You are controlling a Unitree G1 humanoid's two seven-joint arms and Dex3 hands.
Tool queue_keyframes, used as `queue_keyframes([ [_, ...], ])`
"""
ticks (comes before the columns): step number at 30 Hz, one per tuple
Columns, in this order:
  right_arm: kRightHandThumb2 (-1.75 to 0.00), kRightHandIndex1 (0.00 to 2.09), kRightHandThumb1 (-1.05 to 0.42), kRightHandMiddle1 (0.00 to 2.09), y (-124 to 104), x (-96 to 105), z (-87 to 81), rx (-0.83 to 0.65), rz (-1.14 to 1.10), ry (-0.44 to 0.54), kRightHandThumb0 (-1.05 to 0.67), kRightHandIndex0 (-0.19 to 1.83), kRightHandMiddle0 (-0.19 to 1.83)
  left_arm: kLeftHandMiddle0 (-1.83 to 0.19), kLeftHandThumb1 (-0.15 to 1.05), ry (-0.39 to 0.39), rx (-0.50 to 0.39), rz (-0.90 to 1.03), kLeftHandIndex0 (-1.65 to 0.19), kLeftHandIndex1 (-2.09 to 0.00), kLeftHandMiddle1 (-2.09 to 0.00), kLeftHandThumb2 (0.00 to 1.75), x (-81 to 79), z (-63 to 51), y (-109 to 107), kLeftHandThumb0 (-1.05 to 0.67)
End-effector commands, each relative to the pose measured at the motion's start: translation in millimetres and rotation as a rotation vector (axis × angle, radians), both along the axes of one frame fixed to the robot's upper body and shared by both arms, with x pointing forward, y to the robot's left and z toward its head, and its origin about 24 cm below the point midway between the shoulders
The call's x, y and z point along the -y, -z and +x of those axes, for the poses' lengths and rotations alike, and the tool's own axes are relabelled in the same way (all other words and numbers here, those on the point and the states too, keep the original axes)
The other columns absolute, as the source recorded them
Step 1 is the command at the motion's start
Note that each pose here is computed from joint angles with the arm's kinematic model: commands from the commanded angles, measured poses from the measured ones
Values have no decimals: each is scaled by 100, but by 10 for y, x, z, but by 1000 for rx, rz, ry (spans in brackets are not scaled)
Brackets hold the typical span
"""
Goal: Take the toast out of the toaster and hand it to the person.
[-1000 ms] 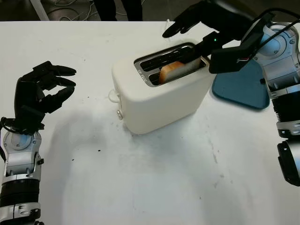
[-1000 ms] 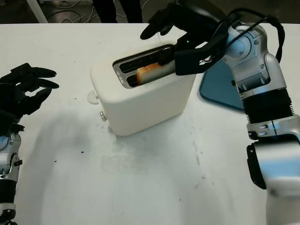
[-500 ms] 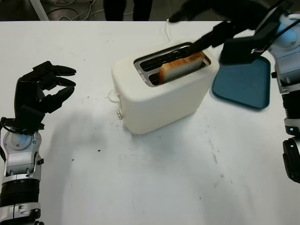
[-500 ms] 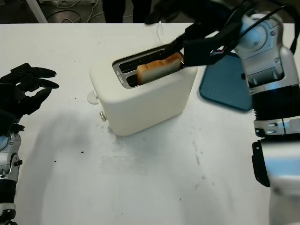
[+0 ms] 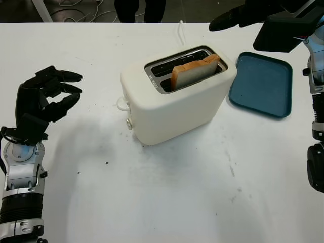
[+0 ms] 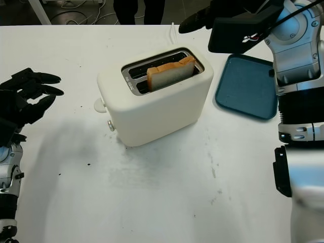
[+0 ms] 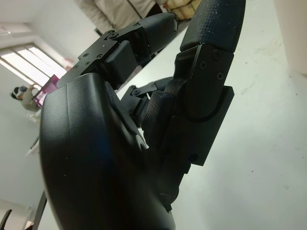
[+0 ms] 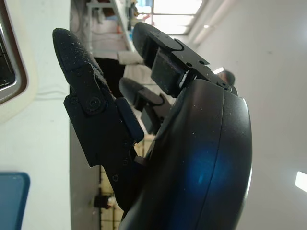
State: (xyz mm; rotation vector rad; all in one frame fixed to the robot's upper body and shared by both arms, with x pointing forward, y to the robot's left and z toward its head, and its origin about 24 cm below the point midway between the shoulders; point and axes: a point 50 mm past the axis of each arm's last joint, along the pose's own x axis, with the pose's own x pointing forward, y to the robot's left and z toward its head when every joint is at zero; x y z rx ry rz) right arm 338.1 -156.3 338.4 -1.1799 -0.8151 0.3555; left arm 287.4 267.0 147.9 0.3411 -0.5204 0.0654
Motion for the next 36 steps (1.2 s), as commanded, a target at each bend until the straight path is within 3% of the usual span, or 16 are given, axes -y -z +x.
queue_keyframes([
  [1, 0, 33, -70, 0, 56, -38, -17, -41, -22, -41, -70, 82, 88, -73, 92, -10, 1, 1, -75, -75, -98, 15, -23, -24, 10, -105],
  [5, 0, 25, -69, 0, 132, -72, 6, -100, -68, -90, -82, 84, 85, -73, 92, -7, -2, -2, -75, -75, -98, 15, -23, -26, 12, -105],
  [12, -1, 21, -74, 0, 235, -139, 25, -154, -162, -69, -98, 84, 80, -74, 92, -12, -4, -3, -76, -75, -98, 15, -26, -29, 17, -105],
  [13, -1, 32, -75, 0, 248, -143, 23, -167, -170, -70, -99, 79, 79, -74, 92, -15, -2, 1, -76, -75, -99, 15, -25, -30, 16, -105],
  [15, -1, 78, -75, 0, 261, -147, 20, -188, -188, -68, -99, 56, 76, -74, 92, -18, 1, 8, -75, -75, -99, 16, -27, -30, 16, -105],
  [18, -1, 91, -77, 0, 267, -148, 15, -205, -201, -60, -99, 47, 74, -73, 92, -16, 6, 10, -75, -75, -99, 17, -31, -26, 21, -105],
  [24, -1, 109, -79, 1, 320, -169, 49, -199, -209, -30, -102, 48, 77, -73, 92, -9, 1, -4, -75, -75, -98, 16, -26, -25, 25, -105],
  [30, 0, 78, -77, 0, 419, -178, 84, -258, -189, -54, -93, 48, 76, -74, 92, -17, -3, 6, -75, -76, -99, 17, -25, -30, 25, -105],
  [36, -1, 74, -78, 1, 507, -207, 108, -256, -218, -42, -85, 48, 76, -73, 92, -14, -2, -5, -75, -75, -98, 15, -30, -31, 37, -105],
])
